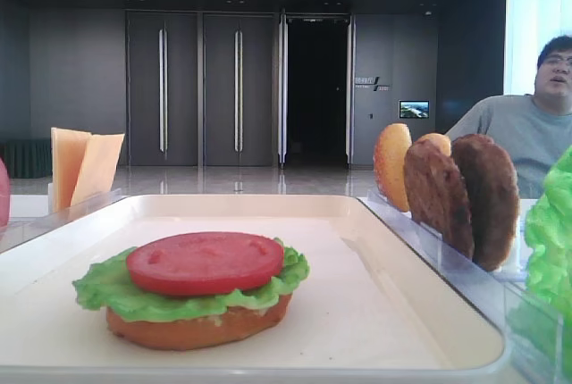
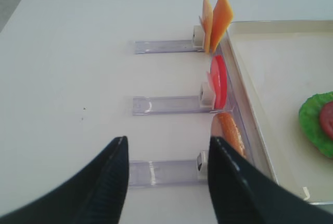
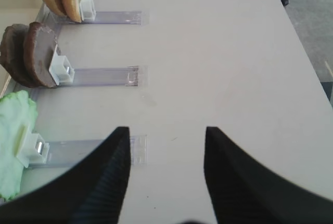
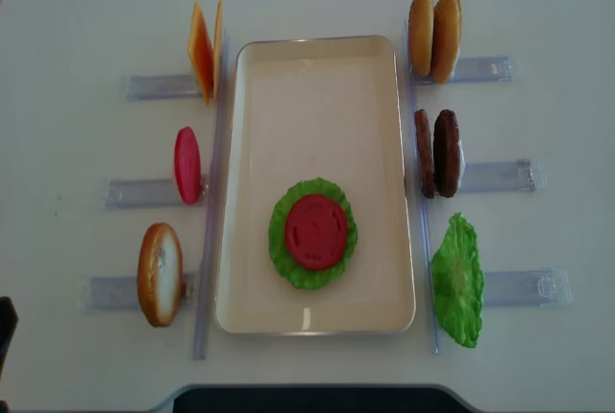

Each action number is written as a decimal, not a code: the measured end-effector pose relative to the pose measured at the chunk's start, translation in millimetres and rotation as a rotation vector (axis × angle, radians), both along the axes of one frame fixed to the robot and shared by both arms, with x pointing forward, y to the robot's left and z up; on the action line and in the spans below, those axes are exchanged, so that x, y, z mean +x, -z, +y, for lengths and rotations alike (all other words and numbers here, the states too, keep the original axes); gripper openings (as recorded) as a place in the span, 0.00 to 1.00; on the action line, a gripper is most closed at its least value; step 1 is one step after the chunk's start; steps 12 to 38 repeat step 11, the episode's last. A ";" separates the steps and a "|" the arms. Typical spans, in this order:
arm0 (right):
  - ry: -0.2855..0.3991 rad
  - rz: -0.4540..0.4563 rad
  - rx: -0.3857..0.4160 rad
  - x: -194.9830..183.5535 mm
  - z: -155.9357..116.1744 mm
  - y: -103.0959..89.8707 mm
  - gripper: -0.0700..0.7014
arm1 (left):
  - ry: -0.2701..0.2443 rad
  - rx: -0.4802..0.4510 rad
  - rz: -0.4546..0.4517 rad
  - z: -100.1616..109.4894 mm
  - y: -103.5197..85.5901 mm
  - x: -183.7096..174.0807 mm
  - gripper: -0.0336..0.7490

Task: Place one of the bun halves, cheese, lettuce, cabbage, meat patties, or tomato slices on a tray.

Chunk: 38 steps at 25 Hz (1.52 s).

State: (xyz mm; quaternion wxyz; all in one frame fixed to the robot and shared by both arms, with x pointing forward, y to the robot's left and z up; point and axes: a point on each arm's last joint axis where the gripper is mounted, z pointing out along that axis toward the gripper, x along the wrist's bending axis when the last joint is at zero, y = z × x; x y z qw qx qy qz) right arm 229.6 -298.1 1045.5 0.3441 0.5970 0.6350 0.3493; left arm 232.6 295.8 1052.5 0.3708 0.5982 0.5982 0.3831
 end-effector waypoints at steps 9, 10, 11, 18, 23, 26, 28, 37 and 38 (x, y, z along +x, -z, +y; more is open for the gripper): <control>0.000 0.000 0.000 0.0 0.0 0.0 0.54 | -0.033 -0.001 0.047 2.7 5.5 -0.7 0.53; 0.000 0.000 0.000 0.0 0.0 0.0 0.54 | -0.033 -0.001 0.048 2.7 5.6 -0.7 0.53; 0.000 0.000 0.000 0.0 0.0 0.0 0.54 | -0.033 -0.002 0.048 2.7 5.6 -0.7 0.53; 0.000 0.000 0.000 0.0 0.0 0.0 0.54 | -0.033 -0.002 0.048 2.7 5.6 -0.7 0.53; 0.000 0.000 0.000 0.0 0.0 0.0 0.54 | -0.033 -0.002 0.048 2.7 5.6 -0.7 0.53; 0.000 0.000 0.000 0.0 0.0 0.0 0.54 | -0.033 -0.002 0.048 2.7 5.6 -0.7 0.53; 0.000 0.000 0.000 0.0 0.0 0.0 0.54 | -0.033 -0.002 0.048 2.7 5.6 -0.7 0.53; 0.000 0.000 0.000 0.0 0.0 0.0 0.54 | -0.033 -0.002 0.048 2.7 5.6 -0.7 0.53; 0.000 0.000 0.000 0.0 0.0 0.0 0.54 | -0.033 -0.002 0.048 2.7 5.6 -0.7 0.53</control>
